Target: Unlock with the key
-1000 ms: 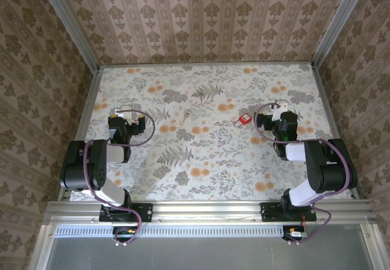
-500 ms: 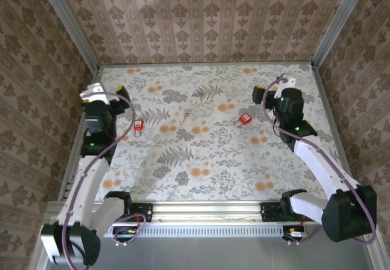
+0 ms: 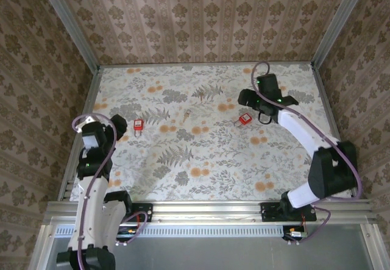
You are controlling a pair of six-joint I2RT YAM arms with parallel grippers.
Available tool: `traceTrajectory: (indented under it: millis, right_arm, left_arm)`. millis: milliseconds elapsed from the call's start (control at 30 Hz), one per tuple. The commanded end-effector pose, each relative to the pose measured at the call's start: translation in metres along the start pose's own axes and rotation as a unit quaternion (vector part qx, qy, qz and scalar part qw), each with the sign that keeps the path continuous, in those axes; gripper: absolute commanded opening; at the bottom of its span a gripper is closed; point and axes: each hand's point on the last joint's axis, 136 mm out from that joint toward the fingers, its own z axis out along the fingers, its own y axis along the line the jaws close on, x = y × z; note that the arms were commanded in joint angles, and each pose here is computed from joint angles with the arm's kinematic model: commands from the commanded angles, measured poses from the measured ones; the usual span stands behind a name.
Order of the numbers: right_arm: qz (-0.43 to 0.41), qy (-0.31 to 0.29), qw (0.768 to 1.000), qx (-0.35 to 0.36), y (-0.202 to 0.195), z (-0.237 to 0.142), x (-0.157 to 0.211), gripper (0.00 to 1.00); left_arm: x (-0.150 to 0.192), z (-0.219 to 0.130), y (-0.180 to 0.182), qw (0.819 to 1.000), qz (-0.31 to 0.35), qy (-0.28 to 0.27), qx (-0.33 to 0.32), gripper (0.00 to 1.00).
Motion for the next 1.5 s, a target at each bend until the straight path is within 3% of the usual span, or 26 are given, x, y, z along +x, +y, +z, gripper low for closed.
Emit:
traceTrajectory:
  millis: [0,200,533,767,867,1033,1200,1400,1467]
  right_arm:
    - [-0.006,0.061,0.993,0.099,-0.03,0.015,0.026,0.87]
    - [-0.005,0.065,0.989,0.132,-0.04,0.031,0.033,0.89]
    - [-0.016,0.103,0.98,0.169,-0.046,0.062,0.041,0.92]
    - [-0.044,0.099,0.992,0.071,0.028,0.075,0.029,0.74]
    - [-0.033,0.128,0.991,0.027,0.066,0.092,0.024,0.7]
    - [-0.016,0.167,0.985,0.027,0.105,0.132,0.022,0.77]
    - [0.002,0.195,0.981,0.02,0.133,0.16,0.021,0.77]
    - [-0.027,0.178,0.983,0.022,0.144,0.135,0.008,0.74]
    - [-0.031,0.16,0.987,0.005,0.144,0.116,0.001,0.76]
  left_arm:
    - [0.011,-0.004,-0.01,0.998,0.011,0.056,0.011,0.82]
    - [0.027,0.015,-0.007,0.993,0.041,0.112,-0.025,0.76]
    - [0.071,0.04,-0.05,0.973,0.144,0.183,-0.009,0.74]
    - [0.084,0.041,-0.069,0.965,0.174,0.196,0.012,0.74]
    - [0.086,0.038,-0.071,0.964,0.176,0.199,0.019,0.75]
    - [0.087,0.031,-0.075,0.965,0.167,0.198,0.039,0.76]
    - [0.091,0.028,-0.084,0.965,0.15,0.202,0.069,0.76]
    - [0.081,0.055,-0.131,0.964,0.139,0.182,0.139,0.78]
    - [0.088,0.077,-0.164,0.951,0.143,0.209,0.18,0.77]
